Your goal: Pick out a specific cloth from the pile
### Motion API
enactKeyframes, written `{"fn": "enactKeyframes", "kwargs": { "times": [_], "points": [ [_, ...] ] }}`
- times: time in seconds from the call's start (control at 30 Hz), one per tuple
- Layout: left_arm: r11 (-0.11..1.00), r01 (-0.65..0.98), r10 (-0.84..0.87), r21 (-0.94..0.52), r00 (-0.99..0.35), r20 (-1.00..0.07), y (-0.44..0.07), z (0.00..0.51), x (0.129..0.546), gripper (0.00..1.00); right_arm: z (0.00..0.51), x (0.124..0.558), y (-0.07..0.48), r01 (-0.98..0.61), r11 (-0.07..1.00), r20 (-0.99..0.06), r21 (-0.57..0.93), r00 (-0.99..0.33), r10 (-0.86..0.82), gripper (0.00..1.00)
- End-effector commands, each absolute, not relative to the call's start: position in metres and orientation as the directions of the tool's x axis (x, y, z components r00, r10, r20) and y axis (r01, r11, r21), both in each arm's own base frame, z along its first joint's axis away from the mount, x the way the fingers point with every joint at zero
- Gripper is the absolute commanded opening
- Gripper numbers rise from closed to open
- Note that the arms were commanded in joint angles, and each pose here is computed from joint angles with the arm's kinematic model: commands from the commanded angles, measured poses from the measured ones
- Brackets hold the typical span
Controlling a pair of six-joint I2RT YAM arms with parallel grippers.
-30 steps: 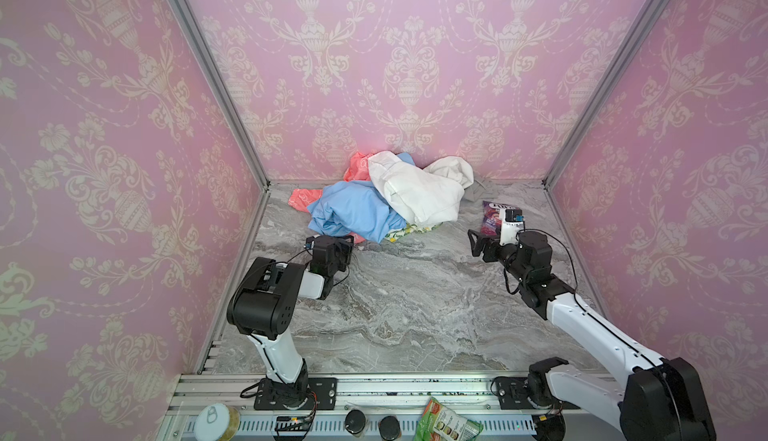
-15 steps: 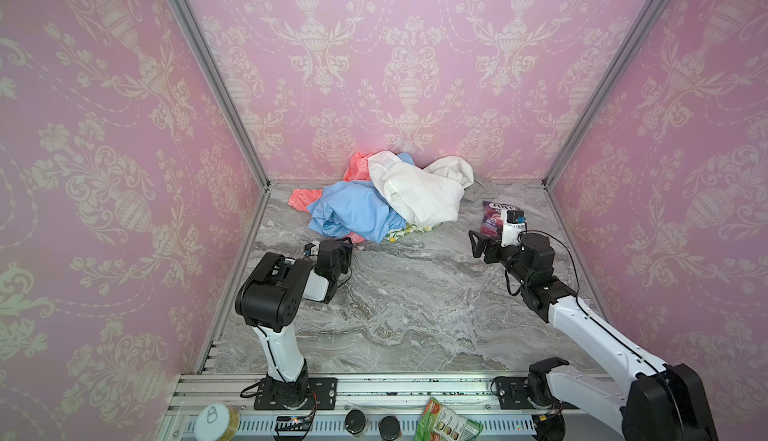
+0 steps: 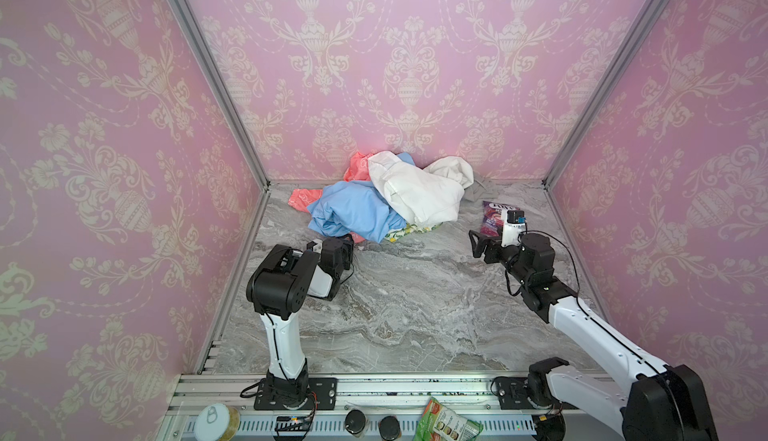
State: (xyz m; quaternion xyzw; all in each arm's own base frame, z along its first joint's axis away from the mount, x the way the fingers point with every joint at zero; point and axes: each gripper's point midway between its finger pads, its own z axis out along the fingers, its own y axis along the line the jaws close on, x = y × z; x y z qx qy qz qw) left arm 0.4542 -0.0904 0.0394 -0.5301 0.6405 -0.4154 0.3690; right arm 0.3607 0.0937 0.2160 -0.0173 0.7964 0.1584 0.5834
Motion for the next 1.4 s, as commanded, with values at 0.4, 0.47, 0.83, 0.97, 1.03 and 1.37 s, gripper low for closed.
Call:
{"fn": "enactKeyframes", "kwargs": {
  "times": [0.4,0.47,0.83,0.97,1.03,1.37],
  "points": [
    [0.13,-0.245,-0.987,-0.961,-0.123,-0.102,-0.084,0.077,0.496,0.0,0.218,0.36,0.091,-0.21,0.96,-0.948,0.185,-0.296,0.118,0.98],
    [0.152,-0.234,-0.984,-0.96,-0.129,-0.124,-0.083,0.089,0.498,0.0,0.217,0.36,0.091,-0.206,0.962,-0.947,0.182,-0.3,0.115,0.98],
    [0.344,-0.31,-0.93,-0.886,-0.245,-0.275,-0.086,0.163,0.481,0.0,0.218,0.368,0.087,-0.17,0.97,-0.932,0.176,-0.345,0.109,0.98],
    [0.441,-0.306,-0.887,-0.844,-0.292,-0.358,-0.083,0.206,0.484,0.0,0.219,0.37,0.087,-0.161,0.971,-0.925,0.177,-0.364,0.108,0.97],
    [0.472,-0.295,-0.871,-0.831,-0.3,-0.389,-0.079,0.227,0.49,0.0,0.217,0.371,0.087,-0.155,0.972,-0.918,0.178,-0.381,0.107,0.97],
    [0.546,-0.12,-0.818,-0.829,-0.29,-0.497,-0.073,0.329,0.539,0.0,0.223,0.385,0.102,-0.198,0.958,-0.892,0.206,-0.442,0.101,0.97]
  ]
}}
